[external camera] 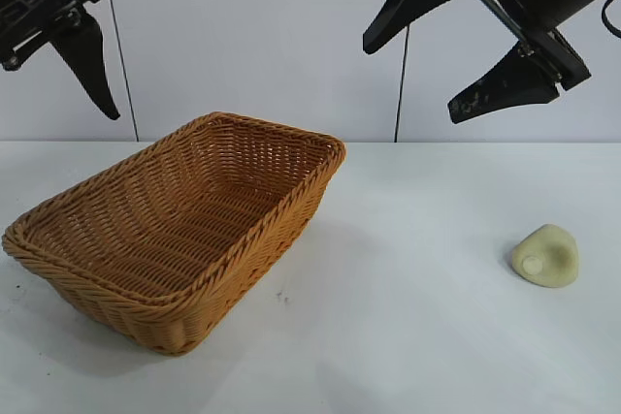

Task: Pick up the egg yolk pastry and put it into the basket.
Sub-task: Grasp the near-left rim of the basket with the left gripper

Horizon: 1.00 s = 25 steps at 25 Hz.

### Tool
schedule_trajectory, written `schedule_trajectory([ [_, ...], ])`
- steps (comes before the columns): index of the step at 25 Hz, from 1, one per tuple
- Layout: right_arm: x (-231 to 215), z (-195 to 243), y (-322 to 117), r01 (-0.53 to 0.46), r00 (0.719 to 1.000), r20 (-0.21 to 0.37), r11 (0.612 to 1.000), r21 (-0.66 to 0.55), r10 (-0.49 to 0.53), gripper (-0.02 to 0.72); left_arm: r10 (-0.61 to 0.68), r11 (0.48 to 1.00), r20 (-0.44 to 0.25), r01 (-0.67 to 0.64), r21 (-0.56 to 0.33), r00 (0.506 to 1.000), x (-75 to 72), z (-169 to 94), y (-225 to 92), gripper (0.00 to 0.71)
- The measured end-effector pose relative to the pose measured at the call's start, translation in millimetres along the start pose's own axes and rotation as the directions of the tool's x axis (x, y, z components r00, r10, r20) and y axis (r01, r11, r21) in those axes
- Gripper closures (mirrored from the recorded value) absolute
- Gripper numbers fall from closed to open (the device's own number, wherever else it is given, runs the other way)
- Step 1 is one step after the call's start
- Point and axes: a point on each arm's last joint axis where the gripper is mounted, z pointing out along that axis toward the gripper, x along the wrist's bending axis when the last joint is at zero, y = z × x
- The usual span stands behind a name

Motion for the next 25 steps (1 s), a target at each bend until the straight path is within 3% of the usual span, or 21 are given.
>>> schedule_trajectory([
  [8, 0.0, 0.0, -0.2, 0.0, 1.0, 0.0, 1.0, 0.002, 0.0, 0.008, -0.116, 0.993, -0.091, 0.115, -0.015, 0.989, 28.6, 17.8, -4.9, 0.018],
  [16, 0.0, 0.0, -0.2, 0.0, 1.0, 0.0, 1.0, 0.002, 0.0, 0.008, -0.118, 0.993, -0.048, 0.116, -0.032, 0.992, 26.0, 23.3, -3.0, 0.018],
  [20, 0.1, 0.0, -0.2, 0.0, 1.0, -0.001, 1.0, 0.003, 0.0, 0.008, -0.119, 0.993, -0.094, 0.117, -0.024, 0.988, 27.4, 44.2, -2.3, 0.018],
  [25, 0.1, 0.0, -0.4, 0.0, 1.0, -0.001, 1.0, 0.005, 0.0, 0.008, -0.136, 0.991, -0.1, 0.134, -0.026, 0.986, 26.7, 80.3, -0.1, 0.018],
])
